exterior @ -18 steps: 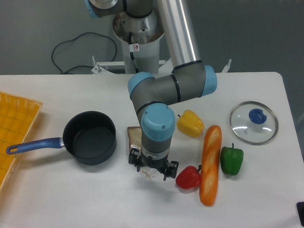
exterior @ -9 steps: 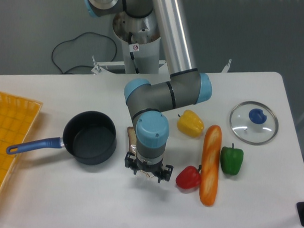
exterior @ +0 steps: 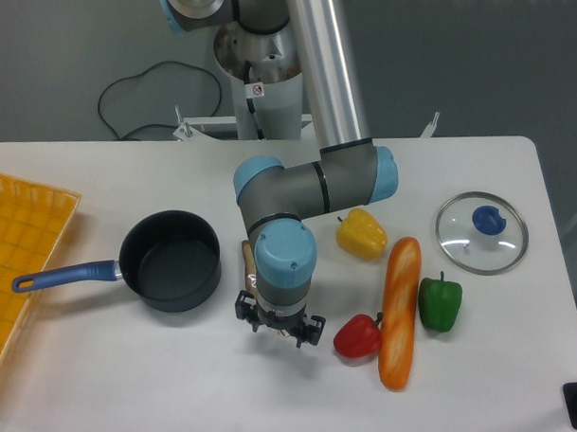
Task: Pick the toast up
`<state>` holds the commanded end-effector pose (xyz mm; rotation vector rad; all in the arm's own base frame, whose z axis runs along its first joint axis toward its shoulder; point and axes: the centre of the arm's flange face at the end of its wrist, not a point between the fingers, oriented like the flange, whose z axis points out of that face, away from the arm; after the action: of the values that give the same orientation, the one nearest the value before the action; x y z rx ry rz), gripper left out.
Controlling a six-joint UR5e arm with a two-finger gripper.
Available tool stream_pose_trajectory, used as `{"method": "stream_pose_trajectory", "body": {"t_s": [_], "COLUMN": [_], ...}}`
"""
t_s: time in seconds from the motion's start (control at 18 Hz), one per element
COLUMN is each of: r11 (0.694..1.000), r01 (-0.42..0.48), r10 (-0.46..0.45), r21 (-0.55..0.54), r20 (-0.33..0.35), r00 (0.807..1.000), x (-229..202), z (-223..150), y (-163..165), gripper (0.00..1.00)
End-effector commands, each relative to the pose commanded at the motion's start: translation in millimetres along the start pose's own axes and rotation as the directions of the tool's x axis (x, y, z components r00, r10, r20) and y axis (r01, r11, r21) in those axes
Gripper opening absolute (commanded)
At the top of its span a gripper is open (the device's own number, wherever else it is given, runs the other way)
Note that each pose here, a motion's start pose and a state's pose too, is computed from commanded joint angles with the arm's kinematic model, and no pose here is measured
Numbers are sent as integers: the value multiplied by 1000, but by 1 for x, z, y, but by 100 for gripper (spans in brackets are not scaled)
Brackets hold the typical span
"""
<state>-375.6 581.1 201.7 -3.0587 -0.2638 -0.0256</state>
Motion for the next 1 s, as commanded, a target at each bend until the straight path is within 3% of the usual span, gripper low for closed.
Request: {"method": "stream_pose_trajectory", "body": {"t_s": [0.67,1.0], "r11": [1000,1000], "r01": [-6,-7], "r10": [5,7], "r21": [-10,-15], "r20": [-5,-8], "r00": [1000,1000], "x": [0,0], "z": [9,13], "y": [-1,0], "gripper": [73,60]}}
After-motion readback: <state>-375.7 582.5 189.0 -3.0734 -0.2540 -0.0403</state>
